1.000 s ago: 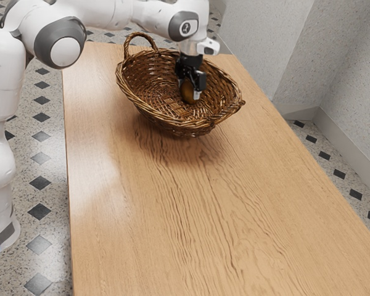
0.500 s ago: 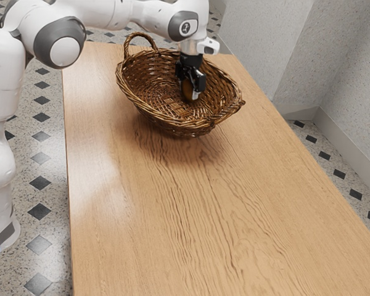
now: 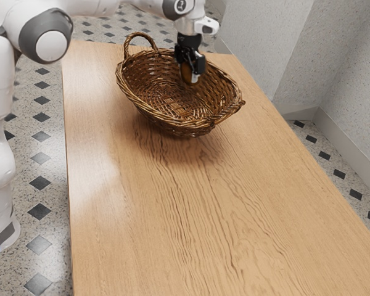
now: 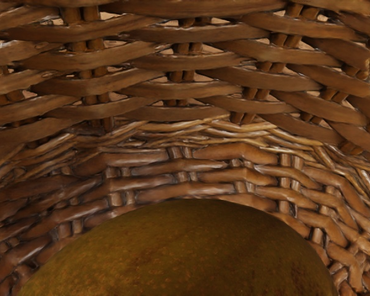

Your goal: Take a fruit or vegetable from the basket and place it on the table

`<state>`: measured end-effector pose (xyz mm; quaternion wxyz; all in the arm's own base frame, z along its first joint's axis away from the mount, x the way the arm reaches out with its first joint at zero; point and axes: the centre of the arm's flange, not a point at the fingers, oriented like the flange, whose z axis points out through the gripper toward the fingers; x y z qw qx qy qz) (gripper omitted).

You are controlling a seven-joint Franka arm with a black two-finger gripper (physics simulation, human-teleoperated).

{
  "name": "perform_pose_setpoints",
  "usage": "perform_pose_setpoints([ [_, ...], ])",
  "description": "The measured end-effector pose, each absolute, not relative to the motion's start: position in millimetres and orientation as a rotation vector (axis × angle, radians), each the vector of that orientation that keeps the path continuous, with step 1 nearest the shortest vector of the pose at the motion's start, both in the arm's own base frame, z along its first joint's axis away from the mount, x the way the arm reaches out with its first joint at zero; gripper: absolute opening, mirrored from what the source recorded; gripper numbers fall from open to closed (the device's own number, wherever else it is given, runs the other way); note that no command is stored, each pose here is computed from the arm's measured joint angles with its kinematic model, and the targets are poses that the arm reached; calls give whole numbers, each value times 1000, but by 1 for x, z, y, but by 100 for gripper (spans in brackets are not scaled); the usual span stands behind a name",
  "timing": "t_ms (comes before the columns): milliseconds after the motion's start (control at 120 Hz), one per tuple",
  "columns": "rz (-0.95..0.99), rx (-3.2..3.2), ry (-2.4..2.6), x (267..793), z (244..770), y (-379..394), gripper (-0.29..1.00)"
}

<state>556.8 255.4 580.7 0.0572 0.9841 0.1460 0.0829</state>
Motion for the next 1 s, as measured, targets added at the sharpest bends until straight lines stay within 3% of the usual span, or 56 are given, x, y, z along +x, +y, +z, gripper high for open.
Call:
perform_pose_setpoints([
  [250,366,3013,383,506,675,228,44],
  [383,413,3034,217,514,712,167,45],
  [625,349,3007,-239,534,719,-10,44],
  [1000,318,2994,-323,534,714,-65,44],
])
